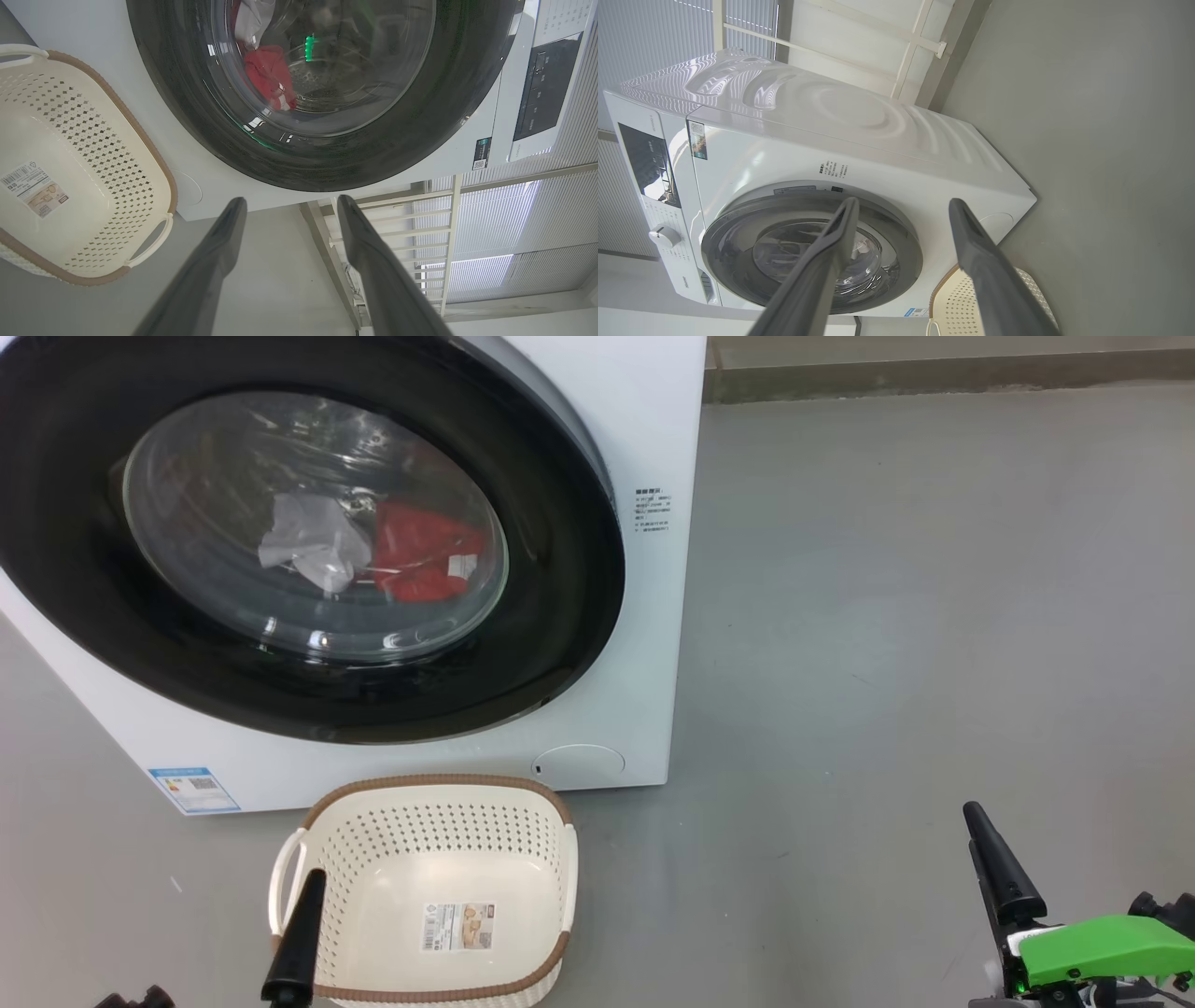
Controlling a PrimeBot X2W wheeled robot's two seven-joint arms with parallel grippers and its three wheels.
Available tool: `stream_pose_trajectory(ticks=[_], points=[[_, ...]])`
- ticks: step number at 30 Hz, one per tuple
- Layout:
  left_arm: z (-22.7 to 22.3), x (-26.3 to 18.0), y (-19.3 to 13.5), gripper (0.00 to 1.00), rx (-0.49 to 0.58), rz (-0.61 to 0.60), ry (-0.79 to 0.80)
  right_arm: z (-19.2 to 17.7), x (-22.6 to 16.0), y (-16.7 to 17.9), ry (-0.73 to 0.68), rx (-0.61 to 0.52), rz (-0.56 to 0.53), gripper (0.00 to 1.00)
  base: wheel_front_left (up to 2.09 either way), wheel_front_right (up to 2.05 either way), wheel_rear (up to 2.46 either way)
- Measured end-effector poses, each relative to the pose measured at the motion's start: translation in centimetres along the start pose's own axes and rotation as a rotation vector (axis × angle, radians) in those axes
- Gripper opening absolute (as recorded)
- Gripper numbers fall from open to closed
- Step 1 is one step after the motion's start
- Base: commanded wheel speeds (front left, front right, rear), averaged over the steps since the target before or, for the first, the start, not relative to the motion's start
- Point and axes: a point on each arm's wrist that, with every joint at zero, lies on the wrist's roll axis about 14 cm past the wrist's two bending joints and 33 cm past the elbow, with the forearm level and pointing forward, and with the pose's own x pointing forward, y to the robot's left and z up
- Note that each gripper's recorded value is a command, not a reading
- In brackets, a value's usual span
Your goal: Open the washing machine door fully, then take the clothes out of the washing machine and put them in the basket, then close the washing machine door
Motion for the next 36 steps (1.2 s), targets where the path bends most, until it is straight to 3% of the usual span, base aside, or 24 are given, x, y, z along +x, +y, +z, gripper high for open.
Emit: stream_pose_trajectory(ticks=[14, 36], points=[[-0.1, 0.1, -1.0, 1.0, 0.221, -0.022, -0.007, 0.0, 0.1, 0.7, 0.005, -0.25, 0.022, 1.0, 0.0, 0.0, 0.0], [-0.4, 0.0, -1.8, 1.0, 0.5, -0.048, -0.025, 0.2, 0.1, 1.3, -0.012, -0.501, 0.052, 1.0, 0.0, 0.0, 0.0]])
